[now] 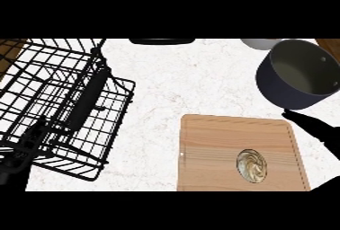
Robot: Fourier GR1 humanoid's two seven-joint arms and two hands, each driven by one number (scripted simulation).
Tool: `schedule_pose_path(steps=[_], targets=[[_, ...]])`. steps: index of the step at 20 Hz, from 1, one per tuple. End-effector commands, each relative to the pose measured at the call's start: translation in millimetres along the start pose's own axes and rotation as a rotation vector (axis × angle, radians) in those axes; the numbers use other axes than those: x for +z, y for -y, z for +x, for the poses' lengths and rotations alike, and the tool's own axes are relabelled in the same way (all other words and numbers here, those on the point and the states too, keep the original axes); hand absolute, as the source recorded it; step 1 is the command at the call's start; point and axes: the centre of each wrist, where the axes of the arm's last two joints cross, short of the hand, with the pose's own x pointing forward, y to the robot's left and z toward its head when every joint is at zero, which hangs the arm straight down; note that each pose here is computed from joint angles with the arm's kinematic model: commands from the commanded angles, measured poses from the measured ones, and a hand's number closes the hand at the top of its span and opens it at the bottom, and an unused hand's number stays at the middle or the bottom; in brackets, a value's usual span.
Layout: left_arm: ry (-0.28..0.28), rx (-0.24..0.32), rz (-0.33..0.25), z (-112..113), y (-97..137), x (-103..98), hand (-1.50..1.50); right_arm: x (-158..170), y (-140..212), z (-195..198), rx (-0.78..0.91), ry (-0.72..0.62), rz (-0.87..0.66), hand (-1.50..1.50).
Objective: Pick the cupcake from the cutting board and place it in the pot
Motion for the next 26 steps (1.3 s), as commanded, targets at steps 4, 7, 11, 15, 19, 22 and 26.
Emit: schedule_pose_path(steps=[4, 7, 11, 15, 19, 22, 26], targets=[[-0.132, -0.049, 0.016, 8.3, -1.9, -39.8, 0.00, -16.3, 5.5, 51.5, 0.128, -0.144, 0.286, -1.50], [-0.145, -0.065, -0.002, 4.3, -10.4, -46.7, 0.00, -32.4, 10.5, 69.2, 0.127, -0.165, 0.328, -1.50], [-0.163, -0.063, 0.010, 6.0, 0.6, -62.9, 0.00, -56.7, -13.7, 89.4, 0.138, -0.188, 0.373, -1.50], [-0.155, -0.067, 0.012, -4.4, 17.5, -60.7, 0.00, -59.1, -34.0, 99.1, 0.178, -0.235, 0.387, -1.50], [-0.166, -0.052, 0.016, -21.5, 3.5, -50.1, 0.00, -69.1, -37.5, 105.3, 0.213, -0.248, 0.395, -1.50], [-0.151, -0.049, 0.025, 3.1, 14.0, -56.5, 0.00, -73.1, -31.2, 96.8, 0.224, -0.255, 0.417, -1.50], [-0.152, -0.059, 0.026, -2.7, -7.9, -53.3, 0.00, -67.0, -60.6, 99.3, 0.229, -0.279, 0.440, -1.50]])
